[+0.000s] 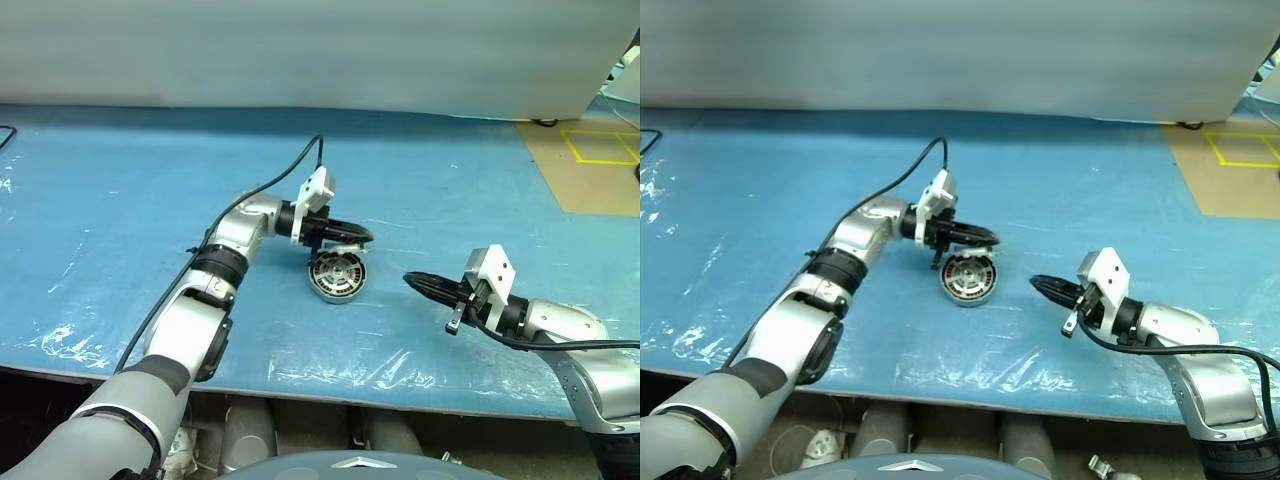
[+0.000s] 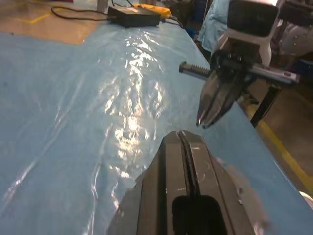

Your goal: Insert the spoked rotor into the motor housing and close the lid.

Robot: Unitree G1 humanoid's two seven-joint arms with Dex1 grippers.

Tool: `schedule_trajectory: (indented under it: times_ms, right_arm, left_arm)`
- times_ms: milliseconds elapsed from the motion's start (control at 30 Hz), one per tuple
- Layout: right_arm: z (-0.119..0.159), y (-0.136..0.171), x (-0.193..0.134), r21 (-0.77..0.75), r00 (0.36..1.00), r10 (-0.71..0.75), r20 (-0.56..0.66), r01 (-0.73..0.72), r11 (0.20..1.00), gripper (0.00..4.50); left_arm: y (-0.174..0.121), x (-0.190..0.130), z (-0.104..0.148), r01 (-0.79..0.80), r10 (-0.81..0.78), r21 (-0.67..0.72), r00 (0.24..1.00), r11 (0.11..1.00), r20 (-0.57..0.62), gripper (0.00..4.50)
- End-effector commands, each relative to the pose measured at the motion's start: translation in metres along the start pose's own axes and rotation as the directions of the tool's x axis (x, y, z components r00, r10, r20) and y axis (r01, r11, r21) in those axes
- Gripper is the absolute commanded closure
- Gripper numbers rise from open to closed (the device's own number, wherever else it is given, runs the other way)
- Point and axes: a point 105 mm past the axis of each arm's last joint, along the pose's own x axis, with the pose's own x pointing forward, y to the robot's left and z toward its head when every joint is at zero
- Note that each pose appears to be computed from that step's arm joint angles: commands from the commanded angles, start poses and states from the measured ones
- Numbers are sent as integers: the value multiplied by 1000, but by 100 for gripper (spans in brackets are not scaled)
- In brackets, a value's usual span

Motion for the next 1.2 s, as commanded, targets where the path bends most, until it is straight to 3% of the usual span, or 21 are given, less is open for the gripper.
schedule_trajectory:
  times_ms: [33, 400, 667, 867, 1100, 1200]
  right_arm:
    - [14, -4, 0, -37, 999, 9, 41, -7, 999, 450]
    - [28, 9, 35, -28, 989, 73, 132, -69, 997, 450]
    - [35, 20, 51, 0, 977, 138, 164, -140, 990, 450]
    - [45, 23, 64, -8, 963, 185, 196, -187, 982, 253]
    - [44, 25, 83, -19, 958, 223, 182, -223, 975, 17]
    - [41, 22, 89, -18, 959, 221, 175, -222, 975, 5]
  left_arm:
    - [-5, -4, 0, -9, 9, 21, 1000, 1000, -13, 449]
    - [-48, 7, -46, -46, 43, -81, 998, 996, -39, 449]
    - [-42, -24, -10, -201, 199, 8, 974, 979, 108, 449]
    - [-52, -45, -2, -276, 270, 24, 952, 961, 145, 450]
    - [-64, -67, -20, -390, 387, 8, 915, 921, 118, 450]
    - [-69, -75, -27, -435, 433, -6, 894, 900, 117, 450]
